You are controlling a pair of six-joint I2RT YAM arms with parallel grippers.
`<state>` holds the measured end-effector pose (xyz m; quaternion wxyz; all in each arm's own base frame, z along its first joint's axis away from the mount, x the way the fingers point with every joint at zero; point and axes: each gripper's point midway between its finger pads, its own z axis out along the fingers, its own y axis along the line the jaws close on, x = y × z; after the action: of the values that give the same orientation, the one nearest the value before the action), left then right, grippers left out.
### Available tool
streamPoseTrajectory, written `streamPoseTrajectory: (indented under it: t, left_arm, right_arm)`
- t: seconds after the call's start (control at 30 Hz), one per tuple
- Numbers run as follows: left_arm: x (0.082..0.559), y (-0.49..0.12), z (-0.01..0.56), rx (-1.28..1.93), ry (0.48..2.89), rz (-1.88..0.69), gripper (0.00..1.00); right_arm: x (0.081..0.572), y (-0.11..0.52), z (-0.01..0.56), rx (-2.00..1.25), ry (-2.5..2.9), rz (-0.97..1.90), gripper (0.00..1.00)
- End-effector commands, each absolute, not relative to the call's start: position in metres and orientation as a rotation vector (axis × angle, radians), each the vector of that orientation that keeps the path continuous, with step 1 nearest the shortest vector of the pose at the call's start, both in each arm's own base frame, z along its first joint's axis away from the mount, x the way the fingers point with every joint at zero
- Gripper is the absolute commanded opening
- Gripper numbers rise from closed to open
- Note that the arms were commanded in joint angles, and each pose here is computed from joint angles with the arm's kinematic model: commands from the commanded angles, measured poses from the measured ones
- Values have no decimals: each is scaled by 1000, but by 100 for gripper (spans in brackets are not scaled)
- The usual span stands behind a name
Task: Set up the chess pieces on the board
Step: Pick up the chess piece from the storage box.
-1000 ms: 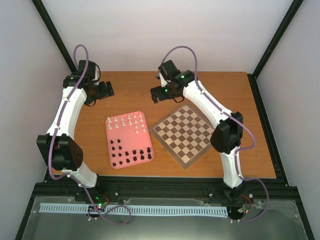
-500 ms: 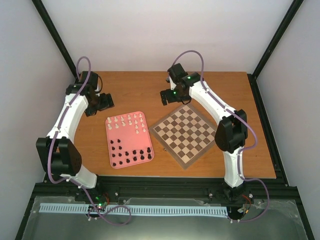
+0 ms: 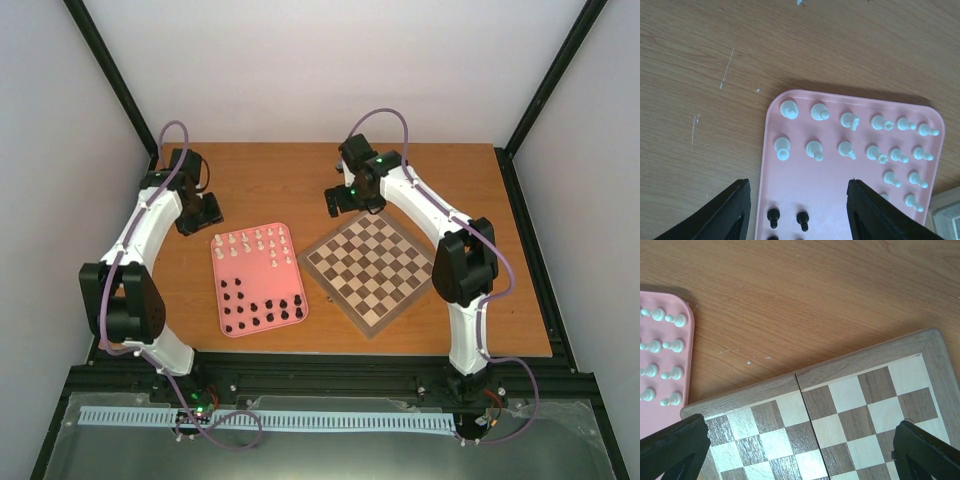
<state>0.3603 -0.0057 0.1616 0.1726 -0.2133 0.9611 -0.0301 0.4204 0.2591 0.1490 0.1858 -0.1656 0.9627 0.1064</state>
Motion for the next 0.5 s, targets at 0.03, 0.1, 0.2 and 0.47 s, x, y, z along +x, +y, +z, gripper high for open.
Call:
streamPoseTrajectory:
  t: [0.03,0.1,0.2,0.47]
  left_arm:
    - [371,1,141,-638,2755,-72,55]
    - [374,1,135,-642,2770,-83,55]
    - [378,0,127,-648,2789,-87,53]
    - [376,-4,112,-649,2836,-107,49]
  right_arm:
    - [419,254,164,-481,2673,302,100]
    - [422,251,164,-475,2673,305,100]
    - [427,248,164,-462,2674,315,100]
    - [430,239,154,-466,2704,273,100]
